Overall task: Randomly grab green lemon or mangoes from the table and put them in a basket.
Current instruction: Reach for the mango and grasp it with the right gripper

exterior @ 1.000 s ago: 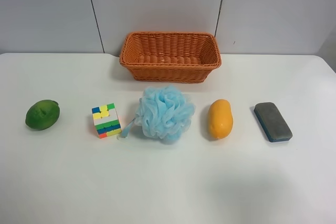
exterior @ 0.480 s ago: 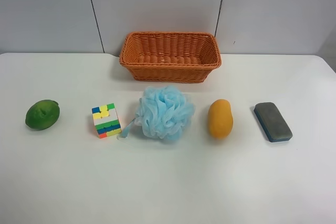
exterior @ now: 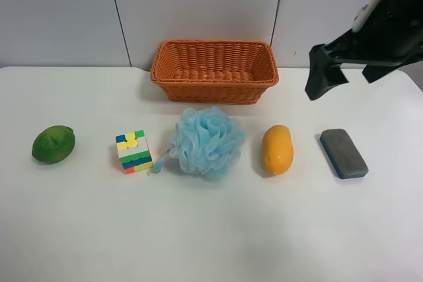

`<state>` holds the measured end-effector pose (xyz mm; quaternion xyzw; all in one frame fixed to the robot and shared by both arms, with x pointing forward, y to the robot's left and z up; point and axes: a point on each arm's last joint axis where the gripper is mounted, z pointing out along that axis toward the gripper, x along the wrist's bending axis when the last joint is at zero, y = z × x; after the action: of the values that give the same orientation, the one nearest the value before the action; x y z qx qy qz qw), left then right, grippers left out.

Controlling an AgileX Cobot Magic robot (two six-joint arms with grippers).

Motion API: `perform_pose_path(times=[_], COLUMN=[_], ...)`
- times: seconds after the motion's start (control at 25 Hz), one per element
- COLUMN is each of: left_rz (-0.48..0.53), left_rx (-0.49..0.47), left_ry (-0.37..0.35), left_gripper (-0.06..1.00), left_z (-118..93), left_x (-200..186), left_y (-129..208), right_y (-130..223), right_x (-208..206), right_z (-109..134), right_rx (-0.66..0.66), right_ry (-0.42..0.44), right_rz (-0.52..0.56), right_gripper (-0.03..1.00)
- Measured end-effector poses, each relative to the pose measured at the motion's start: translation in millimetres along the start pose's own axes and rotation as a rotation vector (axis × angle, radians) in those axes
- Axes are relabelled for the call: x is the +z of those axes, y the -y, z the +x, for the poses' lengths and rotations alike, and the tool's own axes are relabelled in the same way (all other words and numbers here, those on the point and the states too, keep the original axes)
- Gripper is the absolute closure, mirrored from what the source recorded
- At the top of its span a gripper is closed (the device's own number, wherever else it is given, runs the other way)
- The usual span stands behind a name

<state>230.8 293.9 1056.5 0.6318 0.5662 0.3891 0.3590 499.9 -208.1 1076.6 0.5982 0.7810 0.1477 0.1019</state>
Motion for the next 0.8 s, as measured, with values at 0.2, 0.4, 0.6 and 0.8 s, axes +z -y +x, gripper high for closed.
perform_pose_path(times=[0.2, 0.4, 0.6, 0.8], left_rz=[0.0, 0.0, 0.0, 0.0], left_rx=[0.0, 0.0, 0.0, 0.0], left_ry=[0.0, 0.0, 0.0, 0.0], left_gripper=[-0.05, -0.05, -0.05, -0.05], left_z=[0.0, 0.0, 0.0, 0.0], left_x=[0.0, 0.0, 0.0, 0.0], left_y=[0.0, 0.0, 0.0, 0.0], right_y=[-7.6, -14.5, -18.1, -18.5], right_x=[48.1, 88.0, 125.6, 157.0], right_z=[3.1, 4.7, 5.5, 6.8], right_rx=[0.073, 0.09, 0.097, 0.111], right_ry=[0.006, 0.003, 0.005, -0.003], right_rz=[0.135, 0.176, 0.198, 0.211], right_gripper=[-0.02, -0.02, -0.02, -0.02])
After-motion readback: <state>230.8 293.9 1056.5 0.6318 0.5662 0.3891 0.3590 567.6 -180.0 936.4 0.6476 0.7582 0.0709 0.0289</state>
